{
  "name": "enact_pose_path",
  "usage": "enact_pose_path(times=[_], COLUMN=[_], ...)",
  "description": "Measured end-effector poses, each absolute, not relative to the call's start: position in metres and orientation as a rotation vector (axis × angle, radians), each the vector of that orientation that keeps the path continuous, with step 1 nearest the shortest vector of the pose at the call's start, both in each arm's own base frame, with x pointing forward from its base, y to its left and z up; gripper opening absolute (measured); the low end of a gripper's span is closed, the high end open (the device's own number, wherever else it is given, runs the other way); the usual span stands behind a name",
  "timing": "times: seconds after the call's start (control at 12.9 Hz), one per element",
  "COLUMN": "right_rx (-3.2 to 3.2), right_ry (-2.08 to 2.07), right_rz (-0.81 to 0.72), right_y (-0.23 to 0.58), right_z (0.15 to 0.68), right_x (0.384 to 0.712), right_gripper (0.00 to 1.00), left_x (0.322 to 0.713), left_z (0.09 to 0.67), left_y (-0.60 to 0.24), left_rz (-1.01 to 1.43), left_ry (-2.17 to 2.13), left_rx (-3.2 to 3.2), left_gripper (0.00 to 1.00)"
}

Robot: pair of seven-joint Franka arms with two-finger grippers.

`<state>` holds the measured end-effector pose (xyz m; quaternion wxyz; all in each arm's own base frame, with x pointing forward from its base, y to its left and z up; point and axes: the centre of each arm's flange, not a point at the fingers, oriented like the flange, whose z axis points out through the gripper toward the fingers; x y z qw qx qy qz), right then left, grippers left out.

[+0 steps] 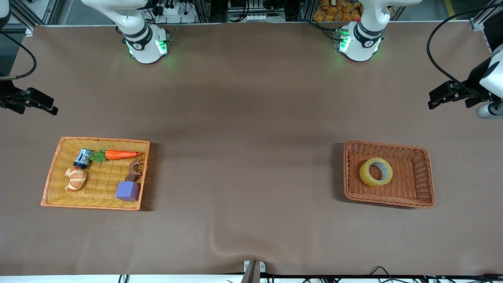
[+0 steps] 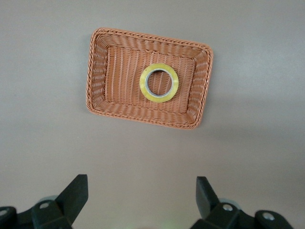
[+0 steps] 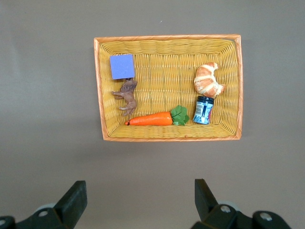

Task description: Transfer tape with both arms

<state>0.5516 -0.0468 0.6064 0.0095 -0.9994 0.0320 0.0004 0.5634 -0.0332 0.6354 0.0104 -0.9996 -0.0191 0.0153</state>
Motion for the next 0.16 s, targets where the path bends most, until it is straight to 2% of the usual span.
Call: enact_pose_path(times=[0.16], right_rx=[-3.121], right_ry=[0.1], right_rz=[0.001], right_y=[-0.0468], right_z=[0.6064], right_x=[0.5516], right_gripper=[1.0], left_x=[0.5634], left_z=[0.6355], left_y=[-0.0332], left_rz=[0.047], left_ry=[-0.06], left_rx=[-3.12], left_gripper=[1.0])
